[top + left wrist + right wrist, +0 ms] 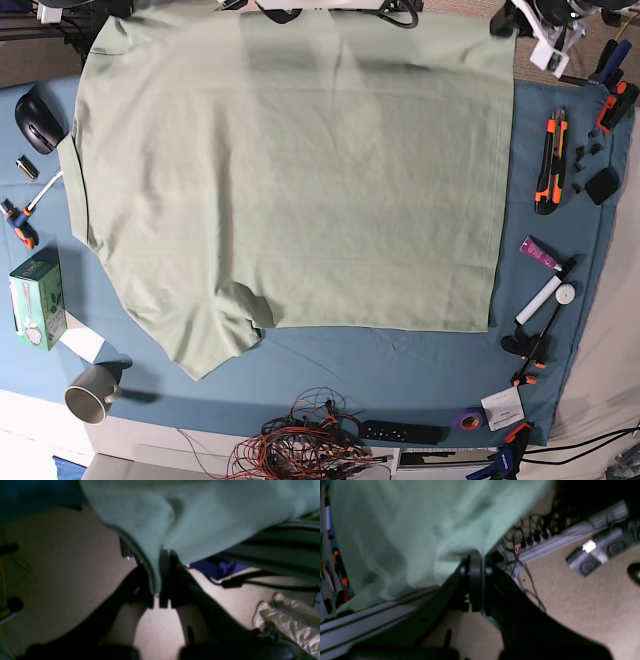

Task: Fold the T-shirt properly
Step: 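Lift both shoulder corners and pull the shirt toward the robot, then lower both grippers, laying the collar edge back onto the shirt, then open both grippers and release the folded collar edge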

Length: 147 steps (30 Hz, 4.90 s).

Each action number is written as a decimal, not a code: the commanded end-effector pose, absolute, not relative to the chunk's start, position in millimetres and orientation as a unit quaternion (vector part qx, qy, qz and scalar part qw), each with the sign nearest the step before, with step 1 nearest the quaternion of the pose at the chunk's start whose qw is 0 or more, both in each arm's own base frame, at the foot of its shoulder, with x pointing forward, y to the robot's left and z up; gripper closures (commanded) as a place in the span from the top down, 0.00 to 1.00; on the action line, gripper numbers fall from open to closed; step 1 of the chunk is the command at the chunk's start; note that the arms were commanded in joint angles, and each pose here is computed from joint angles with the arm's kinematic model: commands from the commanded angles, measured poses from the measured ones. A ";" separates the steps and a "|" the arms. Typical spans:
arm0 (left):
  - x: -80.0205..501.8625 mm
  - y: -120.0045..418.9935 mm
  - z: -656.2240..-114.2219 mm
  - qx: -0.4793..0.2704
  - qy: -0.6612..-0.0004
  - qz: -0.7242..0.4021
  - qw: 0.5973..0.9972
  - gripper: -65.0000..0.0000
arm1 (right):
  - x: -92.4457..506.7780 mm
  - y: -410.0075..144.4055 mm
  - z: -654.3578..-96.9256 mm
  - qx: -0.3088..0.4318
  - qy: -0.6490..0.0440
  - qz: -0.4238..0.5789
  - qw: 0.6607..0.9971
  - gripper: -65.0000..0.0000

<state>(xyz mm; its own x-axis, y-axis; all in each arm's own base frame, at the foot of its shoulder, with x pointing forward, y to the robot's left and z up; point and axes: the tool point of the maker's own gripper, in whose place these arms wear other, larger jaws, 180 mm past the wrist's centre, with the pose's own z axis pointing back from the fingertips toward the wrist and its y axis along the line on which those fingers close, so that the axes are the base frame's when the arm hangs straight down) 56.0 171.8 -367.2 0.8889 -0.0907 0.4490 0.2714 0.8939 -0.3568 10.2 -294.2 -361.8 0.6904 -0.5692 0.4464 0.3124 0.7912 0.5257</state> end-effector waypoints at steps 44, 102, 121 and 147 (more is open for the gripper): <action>203.3 184.8 -323.7 -0.187 -0.414 -0.117 0.883 0.00 | 246.7 -301.5 -332.4 0.095 -0.533 -0.075 0.837 0.00; 205.4 197.8 -329.0 -0.155 -0.412 -0.095 0.893 0.56 | 144.8 -361.0 -343.6 0.081 -0.511 -0.298 0.802 0.46; 203.2 199.6 -332.4 -0.148 -0.403 -0.100 0.898 0.56 | 149.9 -372.5 -349.2 0.049 -0.506 -0.326 0.797 0.46; 201.5 202.3 -335.7 -0.137 -0.396 -0.106 0.902 0.56 | 132.9 -363.4 -397.9 0.153 -0.457 -0.373 0.793 0.35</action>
